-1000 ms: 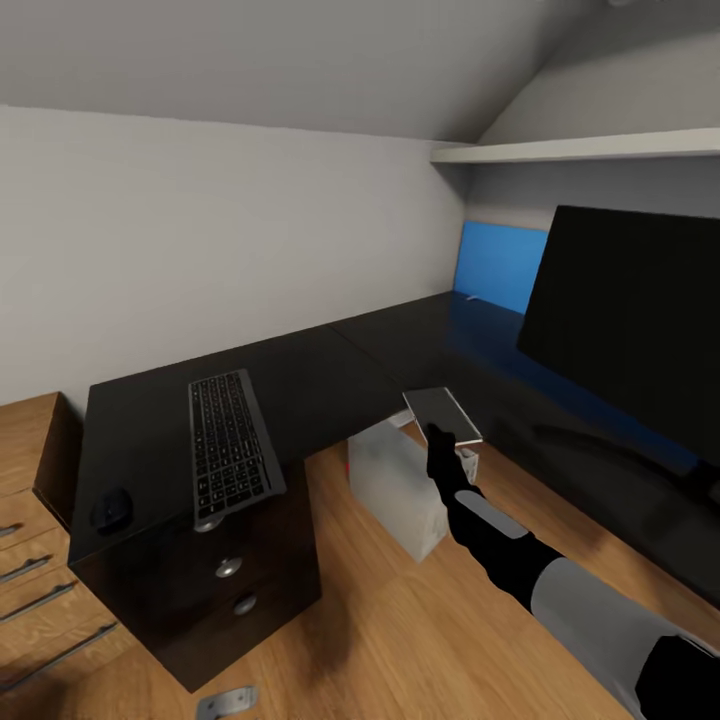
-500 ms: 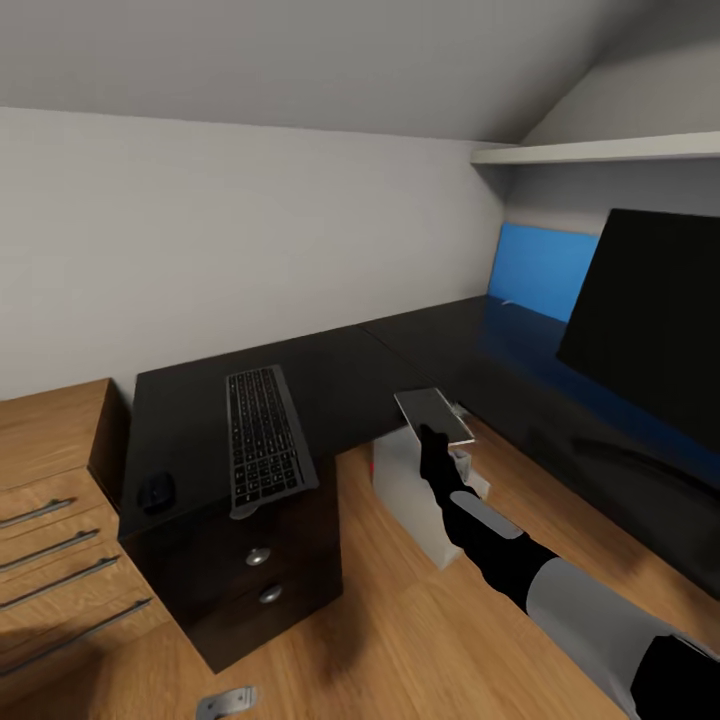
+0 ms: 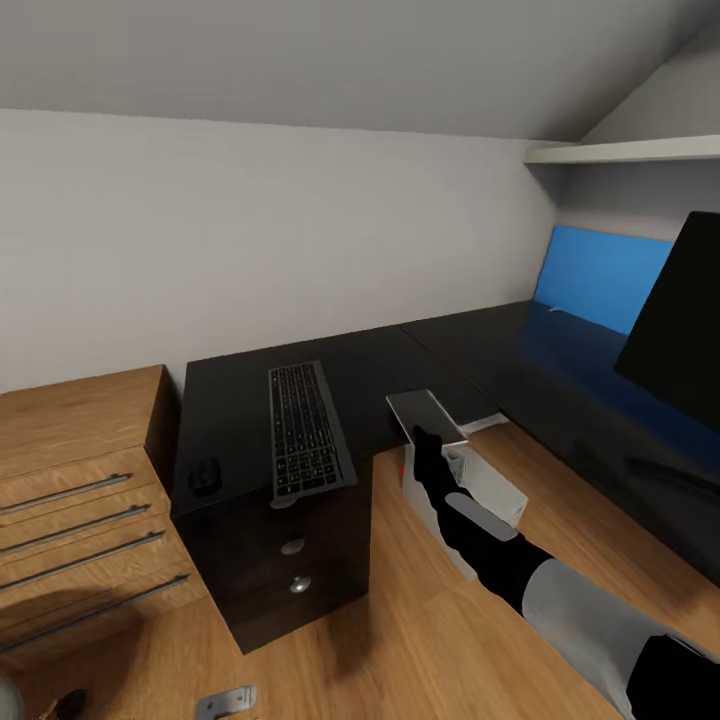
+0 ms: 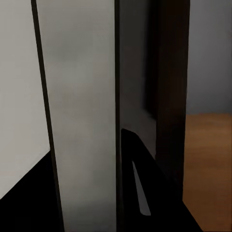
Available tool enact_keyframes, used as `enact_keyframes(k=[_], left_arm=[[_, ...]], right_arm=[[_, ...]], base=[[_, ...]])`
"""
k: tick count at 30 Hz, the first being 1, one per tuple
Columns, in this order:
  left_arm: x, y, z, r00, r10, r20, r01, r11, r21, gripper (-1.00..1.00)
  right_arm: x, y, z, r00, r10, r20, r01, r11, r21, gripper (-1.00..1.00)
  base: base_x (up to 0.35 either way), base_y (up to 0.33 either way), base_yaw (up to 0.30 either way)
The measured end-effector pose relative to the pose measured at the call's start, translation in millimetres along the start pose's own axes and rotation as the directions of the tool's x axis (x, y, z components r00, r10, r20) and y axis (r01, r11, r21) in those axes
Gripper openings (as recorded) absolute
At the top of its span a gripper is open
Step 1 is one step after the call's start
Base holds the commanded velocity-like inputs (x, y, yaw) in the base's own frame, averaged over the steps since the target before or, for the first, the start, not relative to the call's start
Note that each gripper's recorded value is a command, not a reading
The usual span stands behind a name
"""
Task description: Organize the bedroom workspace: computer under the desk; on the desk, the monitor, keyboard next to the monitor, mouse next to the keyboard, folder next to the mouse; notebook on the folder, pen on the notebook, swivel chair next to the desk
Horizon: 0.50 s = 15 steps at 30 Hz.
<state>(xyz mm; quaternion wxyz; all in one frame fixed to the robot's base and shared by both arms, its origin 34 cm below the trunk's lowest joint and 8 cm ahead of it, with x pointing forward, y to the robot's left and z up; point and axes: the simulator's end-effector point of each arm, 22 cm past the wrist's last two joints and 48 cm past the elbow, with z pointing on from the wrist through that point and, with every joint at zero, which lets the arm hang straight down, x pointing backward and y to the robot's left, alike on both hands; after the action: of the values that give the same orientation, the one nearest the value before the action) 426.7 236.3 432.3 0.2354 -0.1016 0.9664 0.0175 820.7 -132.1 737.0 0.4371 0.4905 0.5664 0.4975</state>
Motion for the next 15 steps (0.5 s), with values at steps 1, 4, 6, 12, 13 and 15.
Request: enact_keyframes(k=[1, 4, 6, 12, 13, 15], left_arm=[[0, 0, 0.0, 1.0, 0.0, 0.0, 0.0, 1.0, 0.0, 1.0], [0, 0, 0.1, 1.0, 0.0, 0.001, 0.0, 1.0, -0.001, 1.0], [-1, 0, 0.0, 1.0, 0.001, 0.001, -0.001, 1.0, -0.001, 1.0], [-1, 1, 0.0, 1.0, 0.002, 0.002, -0.002, 1.0, 0.0, 1.0], [-1, 1, 0.0, 1.0, 0.002, 0.002, -0.002, 1.0, 0.0, 1.0], [-1, 1, 0.1, 1.0, 0.002, 0.002, -0.002, 1.0, 0.0, 1.0]], right_arm=[[1, 0, -0.2, 1.0, -0.001, -0.002, 0.001, 1.0, 0.0, -1.0], [2, -2, -0.8, 1.0, -0.007, -0.006, 0.007, 1.0, 0.001, -1.0], [1, -3, -1.5, 1.0, -0.009, -0.006, 0.009, 1.0, 0.002, -1.0], [5, -15, -7.6, 1.0, -0.003, -0.03, 0.004, 1.0, 0.016, -1.0], [6, -16, -7.9, 0.999, -0.001, -0.037, 0.002, 1.0, 0.016, -1.0], [7, -16, -8.2, 0.999, -0.001, -0.042, 0.001, 1.0, 0.016, -1.0]], base=[[0.0, 0.0, 0.098], [0.0, 0.0, 0.049], [0.0, 0.0, 0.023], [0.0, 0.0, 0.005], [0.0, 0.0, 0.001], [0.0, 0.0, 0.0]])
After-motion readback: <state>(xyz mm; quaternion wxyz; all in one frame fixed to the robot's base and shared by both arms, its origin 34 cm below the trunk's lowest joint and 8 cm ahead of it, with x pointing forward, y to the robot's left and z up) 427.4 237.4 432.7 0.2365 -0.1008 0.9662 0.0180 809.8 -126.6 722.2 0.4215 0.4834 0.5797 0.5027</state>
